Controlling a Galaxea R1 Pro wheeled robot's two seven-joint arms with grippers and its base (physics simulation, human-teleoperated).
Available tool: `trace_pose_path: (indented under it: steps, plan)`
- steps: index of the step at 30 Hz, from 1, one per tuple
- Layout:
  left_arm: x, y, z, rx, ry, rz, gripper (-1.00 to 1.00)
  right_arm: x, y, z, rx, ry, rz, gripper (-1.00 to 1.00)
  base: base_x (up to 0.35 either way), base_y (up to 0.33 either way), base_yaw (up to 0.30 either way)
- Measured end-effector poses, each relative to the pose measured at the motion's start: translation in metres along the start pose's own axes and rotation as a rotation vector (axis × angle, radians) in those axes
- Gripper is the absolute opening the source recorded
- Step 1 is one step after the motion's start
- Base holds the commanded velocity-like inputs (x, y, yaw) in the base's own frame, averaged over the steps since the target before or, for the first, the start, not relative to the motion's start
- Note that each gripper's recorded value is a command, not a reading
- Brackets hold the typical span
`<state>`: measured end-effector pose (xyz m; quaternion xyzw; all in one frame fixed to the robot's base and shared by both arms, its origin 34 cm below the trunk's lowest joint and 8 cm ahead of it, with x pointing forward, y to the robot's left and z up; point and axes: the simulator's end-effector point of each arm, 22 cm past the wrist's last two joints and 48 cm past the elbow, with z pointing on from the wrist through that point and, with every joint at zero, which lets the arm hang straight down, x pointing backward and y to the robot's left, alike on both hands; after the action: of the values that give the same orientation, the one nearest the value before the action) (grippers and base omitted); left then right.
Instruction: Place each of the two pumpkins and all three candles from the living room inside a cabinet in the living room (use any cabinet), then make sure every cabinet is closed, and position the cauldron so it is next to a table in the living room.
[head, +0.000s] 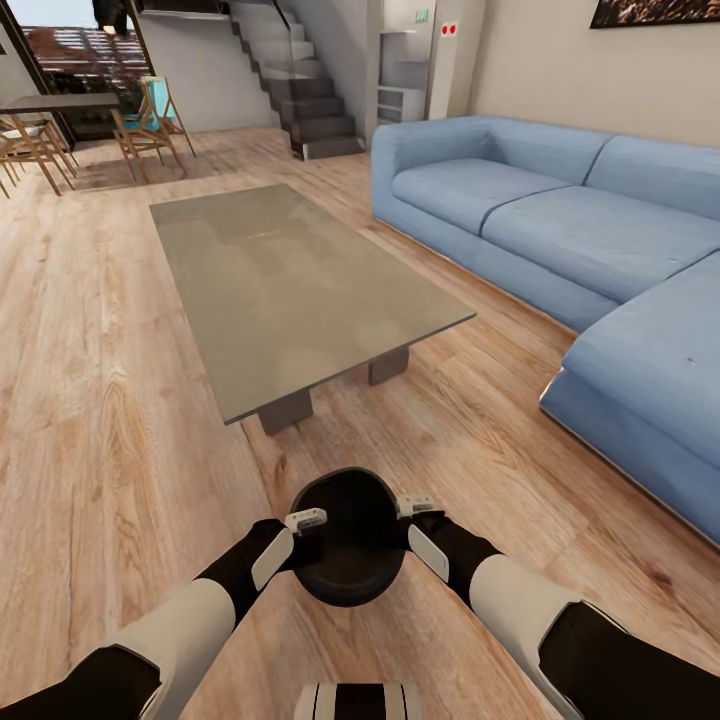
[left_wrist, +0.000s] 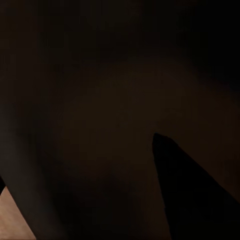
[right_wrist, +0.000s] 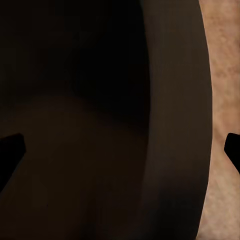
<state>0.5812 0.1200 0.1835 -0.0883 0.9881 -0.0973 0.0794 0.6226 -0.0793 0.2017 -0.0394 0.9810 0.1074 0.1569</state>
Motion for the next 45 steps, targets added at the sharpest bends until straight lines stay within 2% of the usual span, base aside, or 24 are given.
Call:
trace_pose_path:
  steps: [45]
  plan:
    - [-0.054, -0.03, -0.085, 0.045, -0.153, 0.021, 1.0, -0.072, 0.017, -0.084, 0.007, -0.165, -0.044, 1.0, 0.0, 0.0, 0.0]
